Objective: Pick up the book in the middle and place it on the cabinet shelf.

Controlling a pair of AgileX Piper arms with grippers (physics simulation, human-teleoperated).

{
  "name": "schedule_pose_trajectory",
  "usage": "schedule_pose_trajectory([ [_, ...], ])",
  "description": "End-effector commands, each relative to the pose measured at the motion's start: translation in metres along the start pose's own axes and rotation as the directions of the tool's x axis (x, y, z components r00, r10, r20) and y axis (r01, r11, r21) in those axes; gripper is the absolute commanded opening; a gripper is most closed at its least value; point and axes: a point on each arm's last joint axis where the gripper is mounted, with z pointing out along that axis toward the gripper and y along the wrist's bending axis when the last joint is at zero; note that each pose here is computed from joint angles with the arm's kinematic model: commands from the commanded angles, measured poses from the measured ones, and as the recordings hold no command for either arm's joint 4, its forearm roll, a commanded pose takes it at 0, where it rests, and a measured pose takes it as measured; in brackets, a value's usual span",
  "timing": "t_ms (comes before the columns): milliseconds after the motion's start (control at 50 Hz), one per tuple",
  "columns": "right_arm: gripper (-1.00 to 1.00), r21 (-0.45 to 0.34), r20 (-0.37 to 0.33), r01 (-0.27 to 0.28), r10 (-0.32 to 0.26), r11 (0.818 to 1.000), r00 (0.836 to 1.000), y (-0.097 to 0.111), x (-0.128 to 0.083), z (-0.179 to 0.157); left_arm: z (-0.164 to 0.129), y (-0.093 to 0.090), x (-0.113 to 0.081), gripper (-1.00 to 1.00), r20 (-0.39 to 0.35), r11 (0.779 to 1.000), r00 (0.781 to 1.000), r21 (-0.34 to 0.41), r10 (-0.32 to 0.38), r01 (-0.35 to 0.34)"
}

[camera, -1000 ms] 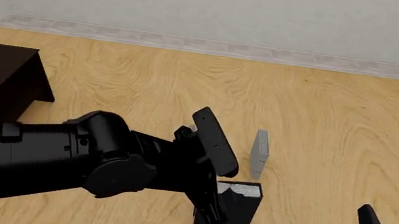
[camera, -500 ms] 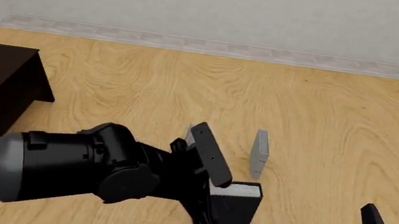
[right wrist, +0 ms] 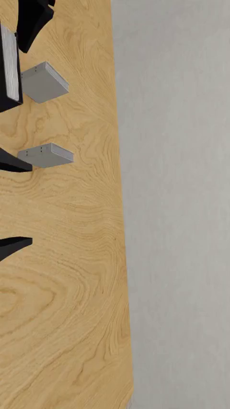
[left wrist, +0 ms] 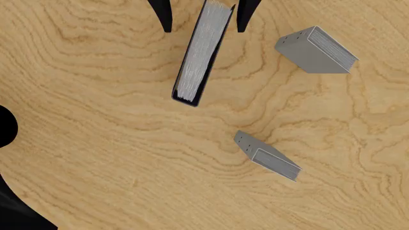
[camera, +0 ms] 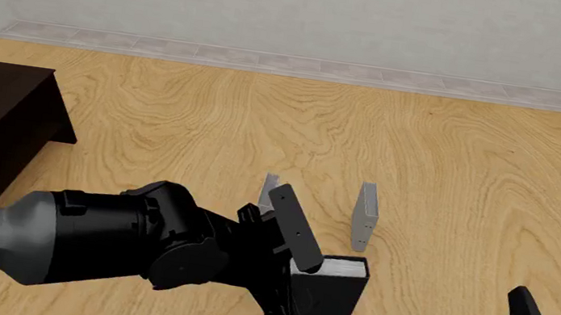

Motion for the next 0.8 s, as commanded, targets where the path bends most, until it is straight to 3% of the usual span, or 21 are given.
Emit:
schedule_pose_trajectory([
  [20, 1.00, 0.000, -0.002, -0.004, 0.004, 1.000, 1.000, 0.000, 0.000, 0.000, 0.005, -0.003, 0.004, 1.00, -0.030, 1.000, 1.000, 0.010, 0.004, -0.003],
  [500, 1.00, -0.005, -0.012, -0.013, 0.013, 1.000, 1.000, 0.000, 0.001, 0.000, 0.027, -0.008, 0.017, 1.00, -0.110, 1.000, 0.994, 0.029, -0.006, 0.009],
  [800, 1.00, -0.001, -0.017, -0.027, 0.027, 1.000, 0.999, 0.000, 0.001, 0.000, 0.024, -0.007, 0.011, 1.00, -0.114, 1.000, 0.993, 0.030, -0.006, 0.009],
])
